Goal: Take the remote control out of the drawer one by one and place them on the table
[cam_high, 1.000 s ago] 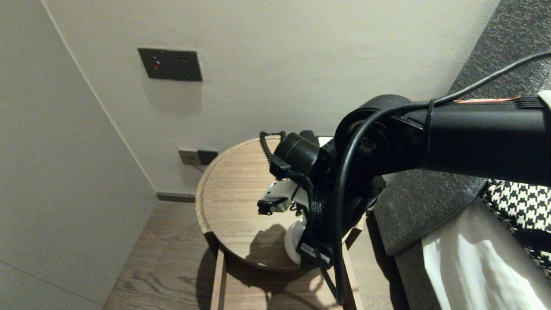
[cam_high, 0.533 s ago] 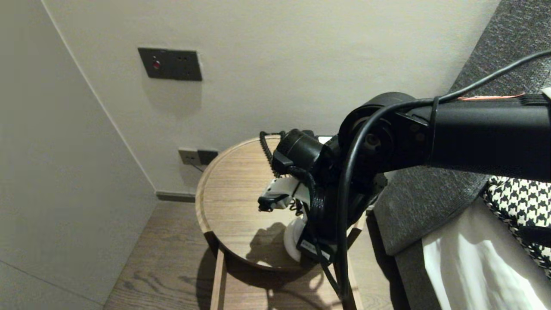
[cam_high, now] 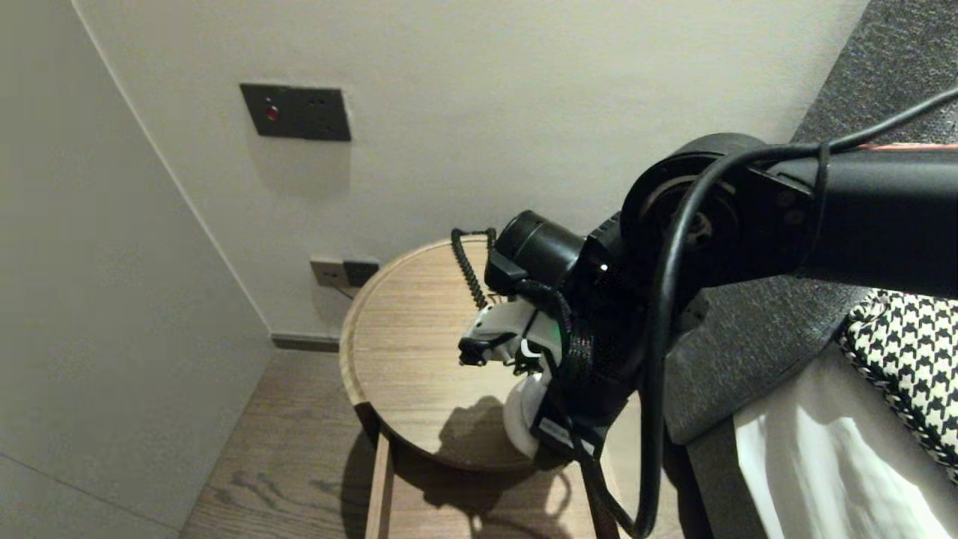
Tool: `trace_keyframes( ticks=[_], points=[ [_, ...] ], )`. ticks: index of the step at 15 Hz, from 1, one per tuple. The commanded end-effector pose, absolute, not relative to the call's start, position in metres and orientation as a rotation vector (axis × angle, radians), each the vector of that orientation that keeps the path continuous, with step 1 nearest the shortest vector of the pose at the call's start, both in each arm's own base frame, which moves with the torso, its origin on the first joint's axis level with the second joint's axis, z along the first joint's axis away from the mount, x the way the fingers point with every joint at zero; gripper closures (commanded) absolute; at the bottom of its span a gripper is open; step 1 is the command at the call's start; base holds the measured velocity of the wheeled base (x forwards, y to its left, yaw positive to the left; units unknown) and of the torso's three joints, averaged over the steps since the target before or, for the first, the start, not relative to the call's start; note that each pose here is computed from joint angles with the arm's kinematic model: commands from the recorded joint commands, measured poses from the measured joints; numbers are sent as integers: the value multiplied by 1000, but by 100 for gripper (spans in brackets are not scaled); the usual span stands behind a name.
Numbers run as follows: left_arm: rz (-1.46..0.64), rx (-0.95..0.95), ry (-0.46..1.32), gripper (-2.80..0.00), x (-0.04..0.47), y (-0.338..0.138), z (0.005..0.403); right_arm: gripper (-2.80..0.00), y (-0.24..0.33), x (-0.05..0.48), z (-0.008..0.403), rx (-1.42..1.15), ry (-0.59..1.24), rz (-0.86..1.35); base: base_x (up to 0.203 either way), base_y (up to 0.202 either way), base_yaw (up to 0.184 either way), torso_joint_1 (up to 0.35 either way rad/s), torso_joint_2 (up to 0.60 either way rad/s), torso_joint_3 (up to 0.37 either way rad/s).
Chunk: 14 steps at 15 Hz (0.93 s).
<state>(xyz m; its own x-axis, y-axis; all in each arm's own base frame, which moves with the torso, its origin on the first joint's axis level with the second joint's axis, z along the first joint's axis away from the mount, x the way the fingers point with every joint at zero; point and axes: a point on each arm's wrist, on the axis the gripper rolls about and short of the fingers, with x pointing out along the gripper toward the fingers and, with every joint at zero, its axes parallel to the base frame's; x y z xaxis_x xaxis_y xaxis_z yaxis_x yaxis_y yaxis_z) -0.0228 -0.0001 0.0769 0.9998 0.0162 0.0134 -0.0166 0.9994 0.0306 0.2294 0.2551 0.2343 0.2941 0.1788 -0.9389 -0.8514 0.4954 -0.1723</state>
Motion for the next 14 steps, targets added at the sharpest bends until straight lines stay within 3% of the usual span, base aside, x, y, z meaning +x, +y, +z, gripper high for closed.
trace_keyframes(
  ticks=[1,14],
  points=[
    [17,31,-15,0,-23,0,77,0,246,221,242,-790,1077,786,0,0,0,0,0,0],
    [17,31,-15,0,-23,0,77,0,284,238,206,-757,1051,796,0,0,0,0,0,0]
  ],
)
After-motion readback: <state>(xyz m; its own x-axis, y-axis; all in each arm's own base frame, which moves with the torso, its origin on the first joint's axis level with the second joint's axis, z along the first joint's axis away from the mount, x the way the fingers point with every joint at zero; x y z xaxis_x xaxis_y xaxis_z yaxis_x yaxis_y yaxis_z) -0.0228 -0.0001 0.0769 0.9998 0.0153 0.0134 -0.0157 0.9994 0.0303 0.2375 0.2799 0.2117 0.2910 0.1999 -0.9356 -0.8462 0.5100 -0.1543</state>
